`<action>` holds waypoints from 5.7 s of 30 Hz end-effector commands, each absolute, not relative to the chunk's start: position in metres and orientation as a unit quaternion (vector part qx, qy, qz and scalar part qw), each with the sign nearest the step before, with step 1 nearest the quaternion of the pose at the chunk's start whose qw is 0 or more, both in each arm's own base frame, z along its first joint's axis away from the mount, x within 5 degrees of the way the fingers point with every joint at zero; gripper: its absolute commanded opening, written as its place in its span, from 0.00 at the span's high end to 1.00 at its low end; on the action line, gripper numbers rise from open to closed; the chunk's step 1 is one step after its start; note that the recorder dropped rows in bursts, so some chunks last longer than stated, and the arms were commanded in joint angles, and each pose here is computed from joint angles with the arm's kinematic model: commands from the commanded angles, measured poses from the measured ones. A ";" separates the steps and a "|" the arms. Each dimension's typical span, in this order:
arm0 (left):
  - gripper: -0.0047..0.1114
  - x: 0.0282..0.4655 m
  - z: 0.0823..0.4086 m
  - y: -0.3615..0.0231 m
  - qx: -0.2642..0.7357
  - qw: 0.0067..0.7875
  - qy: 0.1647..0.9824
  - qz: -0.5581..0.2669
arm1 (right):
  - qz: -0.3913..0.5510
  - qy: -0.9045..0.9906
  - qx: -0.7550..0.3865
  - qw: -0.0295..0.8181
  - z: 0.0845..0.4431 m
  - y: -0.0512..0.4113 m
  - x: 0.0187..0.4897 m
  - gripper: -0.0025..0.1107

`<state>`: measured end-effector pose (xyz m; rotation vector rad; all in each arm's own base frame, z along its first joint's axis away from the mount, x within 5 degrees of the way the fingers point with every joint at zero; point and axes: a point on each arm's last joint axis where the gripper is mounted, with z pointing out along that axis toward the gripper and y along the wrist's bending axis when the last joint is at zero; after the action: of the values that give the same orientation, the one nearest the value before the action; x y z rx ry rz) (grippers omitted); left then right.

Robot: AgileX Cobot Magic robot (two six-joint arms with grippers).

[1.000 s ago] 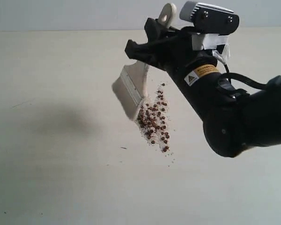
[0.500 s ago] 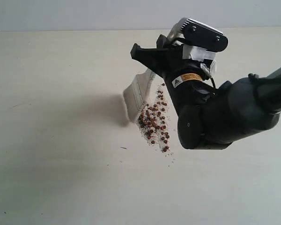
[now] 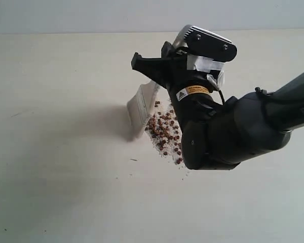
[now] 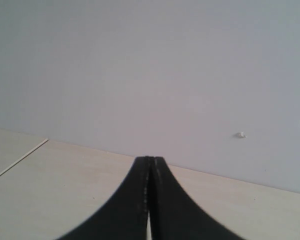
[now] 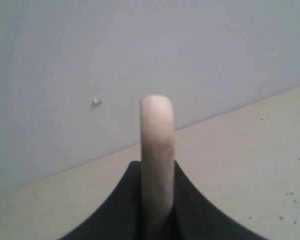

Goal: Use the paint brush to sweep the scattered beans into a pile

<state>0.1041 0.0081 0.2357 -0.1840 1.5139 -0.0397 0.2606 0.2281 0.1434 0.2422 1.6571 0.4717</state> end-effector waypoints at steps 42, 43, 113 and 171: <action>0.96 0.104 0.235 0.008 -0.084 0.722 0.686 -0.020 | 0.175 0.687 0.068 0.702 0.180 0.230 0.264 0.98; 0.96 0.104 0.235 0.008 -0.084 0.722 0.686 -0.020 | 0.179 0.683 0.072 0.705 0.183 0.232 0.266 0.98; 0.96 0.104 0.235 0.008 -0.084 0.722 0.686 -0.020 | 0.366 0.589 -0.334 0.639 0.191 0.075 0.462 0.98; 0.96 0.104 0.235 0.008 -0.084 0.722 0.686 -0.020 | 0.497 0.711 -0.268 0.419 0.136 0.077 0.473 0.98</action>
<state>0.1041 0.0081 0.2357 -0.1840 1.5139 -0.0397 0.4731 0.0783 0.1337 -0.6623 1.7747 1.2457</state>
